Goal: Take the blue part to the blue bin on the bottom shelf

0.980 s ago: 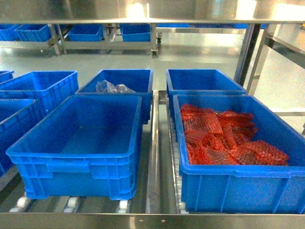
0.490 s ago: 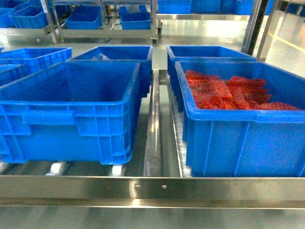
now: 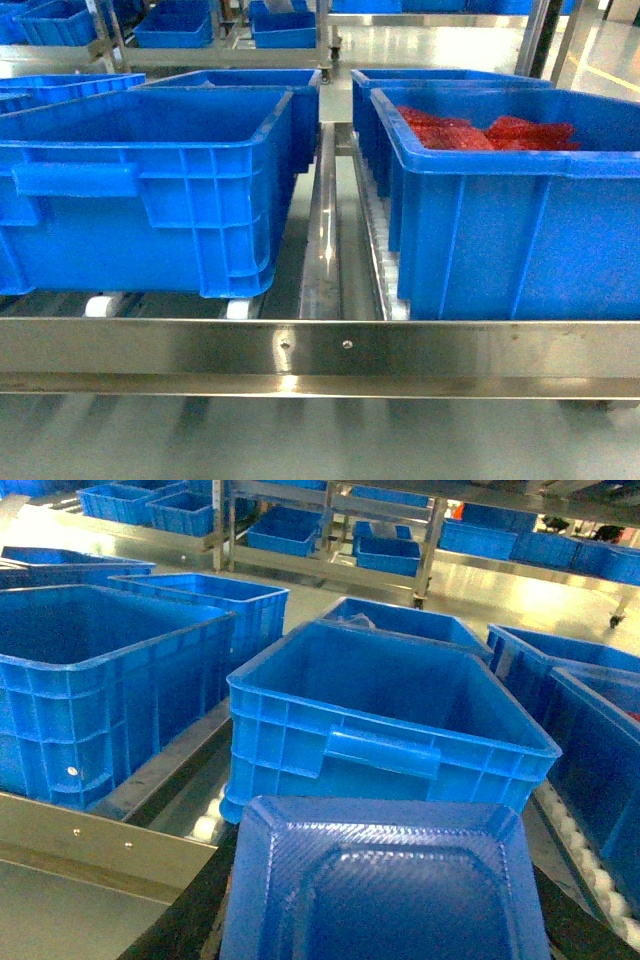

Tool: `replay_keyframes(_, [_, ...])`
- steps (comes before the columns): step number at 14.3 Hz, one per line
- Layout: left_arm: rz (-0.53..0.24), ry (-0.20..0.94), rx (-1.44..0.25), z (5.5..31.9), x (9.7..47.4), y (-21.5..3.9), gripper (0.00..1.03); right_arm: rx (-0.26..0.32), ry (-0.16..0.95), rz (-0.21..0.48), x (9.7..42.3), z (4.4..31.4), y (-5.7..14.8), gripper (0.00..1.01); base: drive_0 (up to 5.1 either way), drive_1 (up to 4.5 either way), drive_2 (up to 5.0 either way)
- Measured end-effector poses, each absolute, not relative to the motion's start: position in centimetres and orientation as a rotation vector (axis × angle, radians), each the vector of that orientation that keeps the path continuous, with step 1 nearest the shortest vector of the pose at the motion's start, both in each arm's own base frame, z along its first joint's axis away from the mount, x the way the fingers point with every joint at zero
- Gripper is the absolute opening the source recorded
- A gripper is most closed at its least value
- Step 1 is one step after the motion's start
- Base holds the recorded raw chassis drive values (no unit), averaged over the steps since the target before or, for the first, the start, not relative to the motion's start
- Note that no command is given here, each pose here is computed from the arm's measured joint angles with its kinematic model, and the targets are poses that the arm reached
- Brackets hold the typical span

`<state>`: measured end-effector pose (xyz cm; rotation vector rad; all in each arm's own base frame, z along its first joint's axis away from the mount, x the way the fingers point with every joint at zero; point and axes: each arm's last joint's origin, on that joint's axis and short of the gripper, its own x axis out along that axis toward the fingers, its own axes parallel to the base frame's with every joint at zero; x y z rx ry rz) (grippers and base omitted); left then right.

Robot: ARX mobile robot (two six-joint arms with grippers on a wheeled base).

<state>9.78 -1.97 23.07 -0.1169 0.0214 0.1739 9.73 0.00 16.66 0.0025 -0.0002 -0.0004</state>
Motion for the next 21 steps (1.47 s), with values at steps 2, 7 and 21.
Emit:
replay_keyframes(2, [0.174,0.020,-0.118,23.08,9.77,-1.96,0.43,0.002,-0.004,0.000,9.73,16.70,0.00,0.98,0.0,1.99,-2.1])
replay_keyframes(7, [0.173,0.016,-0.119,23.12,9.77,-1.96,0.43,0.002,-0.004,0.000,9.73,16.69,0.00,0.98,-0.1,4.00,-4.1])
replay_keyframes(21, [0.172,0.022,-0.117,23.07,9.82,-1.99,0.43,0.002,-0.002,0.000,9.73,16.67,0.00,0.98,0.0,1.44,-1.5])
